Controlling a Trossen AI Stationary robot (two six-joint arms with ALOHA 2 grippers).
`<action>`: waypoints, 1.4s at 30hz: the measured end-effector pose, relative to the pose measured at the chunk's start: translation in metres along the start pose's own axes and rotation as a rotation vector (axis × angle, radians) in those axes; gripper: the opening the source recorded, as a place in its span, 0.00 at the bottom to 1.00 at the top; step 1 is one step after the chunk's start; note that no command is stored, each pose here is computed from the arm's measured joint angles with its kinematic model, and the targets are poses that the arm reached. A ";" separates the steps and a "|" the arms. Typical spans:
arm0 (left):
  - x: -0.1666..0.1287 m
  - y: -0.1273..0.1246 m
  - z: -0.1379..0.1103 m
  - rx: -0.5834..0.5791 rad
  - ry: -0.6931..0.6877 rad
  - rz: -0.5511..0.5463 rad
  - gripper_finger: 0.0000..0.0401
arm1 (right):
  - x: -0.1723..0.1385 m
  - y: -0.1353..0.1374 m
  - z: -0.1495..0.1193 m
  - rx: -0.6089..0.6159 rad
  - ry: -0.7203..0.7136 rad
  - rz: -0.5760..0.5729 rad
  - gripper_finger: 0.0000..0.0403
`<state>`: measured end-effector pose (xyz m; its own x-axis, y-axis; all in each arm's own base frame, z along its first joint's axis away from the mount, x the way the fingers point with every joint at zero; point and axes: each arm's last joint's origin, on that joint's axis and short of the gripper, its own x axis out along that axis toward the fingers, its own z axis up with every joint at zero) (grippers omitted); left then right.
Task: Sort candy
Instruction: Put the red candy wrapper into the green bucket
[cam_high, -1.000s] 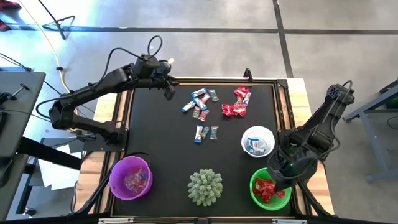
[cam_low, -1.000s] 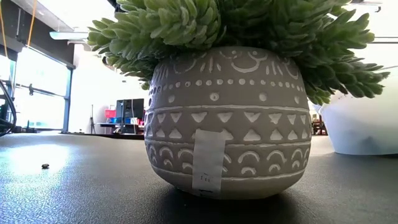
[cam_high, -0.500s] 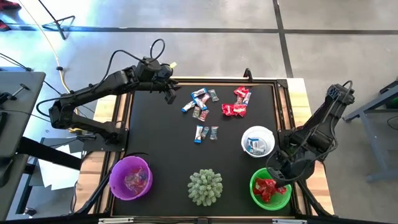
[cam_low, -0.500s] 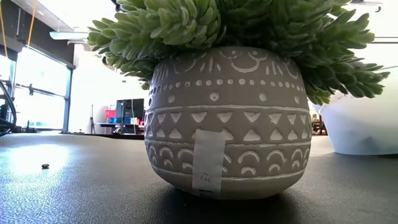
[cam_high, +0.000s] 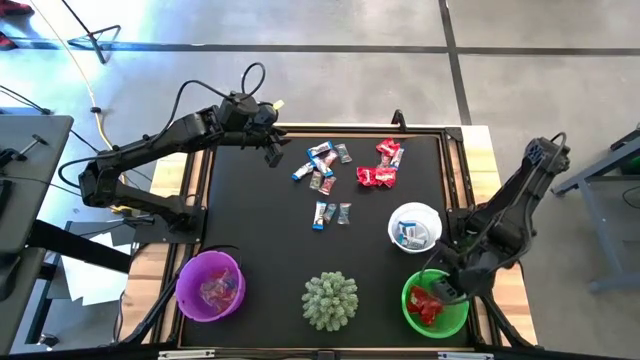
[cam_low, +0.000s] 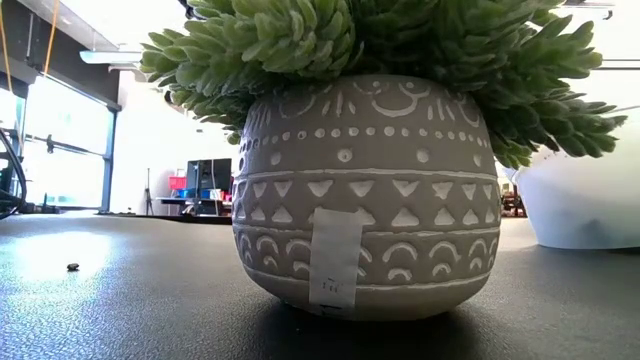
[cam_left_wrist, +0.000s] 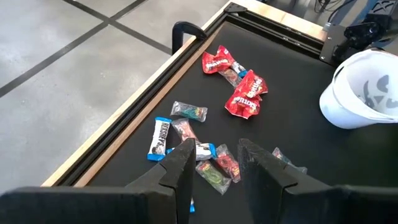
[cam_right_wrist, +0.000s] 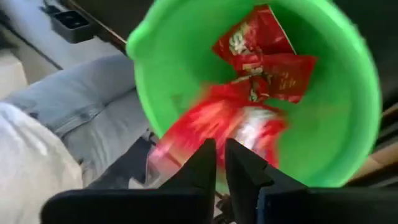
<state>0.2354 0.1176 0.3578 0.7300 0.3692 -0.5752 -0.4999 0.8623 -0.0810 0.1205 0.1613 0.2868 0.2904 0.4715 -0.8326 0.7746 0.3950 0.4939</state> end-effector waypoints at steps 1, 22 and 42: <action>0.000 0.000 0.000 -0.001 0.000 0.000 0.26 | 0.003 0.000 0.000 0.014 -0.002 -0.015 0.08; 0.000 0.000 0.000 -0.045 0.002 0.000 0.26 | 0.000 0.018 0.020 0.126 -0.174 0.167 0.34; 0.000 0.000 0.001 0.032 -0.009 0.000 0.26 | -0.049 0.017 0.147 -0.217 -0.802 0.015 0.29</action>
<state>0.2357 0.1182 0.3584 0.7340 0.3722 -0.5680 -0.4852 0.8727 -0.0551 0.2018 0.0287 0.2996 0.6757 -0.1948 -0.7110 0.6660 0.5748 0.4755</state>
